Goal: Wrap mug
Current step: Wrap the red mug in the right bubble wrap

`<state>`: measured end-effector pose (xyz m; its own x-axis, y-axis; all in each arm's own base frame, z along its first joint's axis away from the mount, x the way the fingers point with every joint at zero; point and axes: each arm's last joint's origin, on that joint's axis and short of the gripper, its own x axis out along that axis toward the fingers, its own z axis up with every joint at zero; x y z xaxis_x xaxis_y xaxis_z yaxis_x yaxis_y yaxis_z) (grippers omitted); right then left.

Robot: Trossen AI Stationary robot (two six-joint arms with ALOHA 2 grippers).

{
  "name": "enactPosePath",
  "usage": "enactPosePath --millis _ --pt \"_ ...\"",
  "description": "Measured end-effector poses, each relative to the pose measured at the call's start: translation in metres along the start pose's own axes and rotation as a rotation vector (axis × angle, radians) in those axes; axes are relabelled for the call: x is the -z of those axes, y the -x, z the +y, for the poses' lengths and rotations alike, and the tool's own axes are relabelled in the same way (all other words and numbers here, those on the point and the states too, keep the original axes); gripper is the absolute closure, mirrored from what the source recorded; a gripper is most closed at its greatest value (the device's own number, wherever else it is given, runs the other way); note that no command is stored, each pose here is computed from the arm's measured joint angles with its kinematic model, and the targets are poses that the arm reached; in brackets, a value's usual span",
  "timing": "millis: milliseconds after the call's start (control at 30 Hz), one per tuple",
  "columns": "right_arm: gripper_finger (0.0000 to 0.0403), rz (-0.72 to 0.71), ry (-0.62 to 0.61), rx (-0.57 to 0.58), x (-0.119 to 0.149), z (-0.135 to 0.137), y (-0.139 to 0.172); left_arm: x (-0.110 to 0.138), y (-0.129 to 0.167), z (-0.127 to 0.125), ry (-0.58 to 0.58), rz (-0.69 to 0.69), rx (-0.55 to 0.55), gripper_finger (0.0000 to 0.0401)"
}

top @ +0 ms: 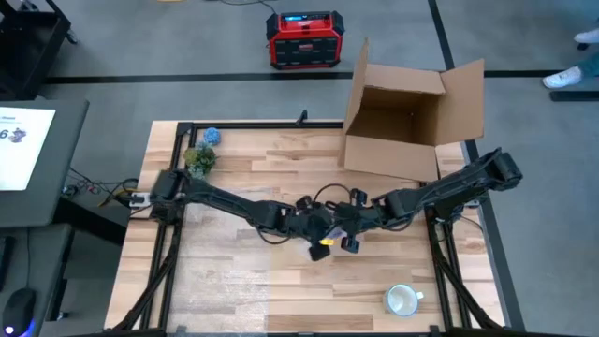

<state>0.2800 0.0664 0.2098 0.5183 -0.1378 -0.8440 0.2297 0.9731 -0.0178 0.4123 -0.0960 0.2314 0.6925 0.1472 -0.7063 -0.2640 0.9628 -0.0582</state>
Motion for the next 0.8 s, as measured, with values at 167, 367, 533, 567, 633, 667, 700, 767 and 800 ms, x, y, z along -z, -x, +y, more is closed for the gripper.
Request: enactPosePath --millis 167,367,533,567,633,667,700,767,800 --pt "0.0403 0.027 0.020 -0.001 -0.003 0.000 -0.006 0.012 0.044 -0.008 -0.005 0.114 -0.035 0.0401" --pt "0.0403 0.022 0.013 -0.021 -0.008 -0.002 -0.006 0.042 0.017 -0.006 -0.003 0.104 -0.219 0.0401" --pt "0.0403 0.046 0.014 -0.039 -0.010 -0.006 -0.019 0.050 -0.026 -0.010 -0.001 -0.068 -0.165 0.0401" --pt "0.0403 0.061 0.018 -0.048 -0.010 -0.006 -0.023 0.051 -0.031 -0.010 -0.014 -0.079 -0.166 0.0401" --pt "0.0403 0.084 0.037 -0.061 -0.009 -0.005 -0.034 0.051 -0.037 -0.011 -0.021 -0.100 -0.162 0.0401" --pt "0.0403 0.088 0.041 -0.064 -0.010 -0.004 -0.038 0.051 -0.037 -0.011 -0.022 -0.099 -0.161 0.0401" --pt "0.0403 0.096 0.042 -0.065 -0.009 -0.004 -0.040 0.051 -0.037 -0.011 -0.022 -0.100 -0.162 0.0401" --pt "0.0403 0.119 0.052 -0.069 -0.011 -0.004 -0.044 0.051 -0.036 -0.011 -0.023 -0.101 -0.164 0.0401" --pt "0.0403 0.127 0.058 -0.072 -0.012 -0.003 -0.043 0.051 -0.034 -0.012 -0.028 -0.099 -0.166 0.0401"
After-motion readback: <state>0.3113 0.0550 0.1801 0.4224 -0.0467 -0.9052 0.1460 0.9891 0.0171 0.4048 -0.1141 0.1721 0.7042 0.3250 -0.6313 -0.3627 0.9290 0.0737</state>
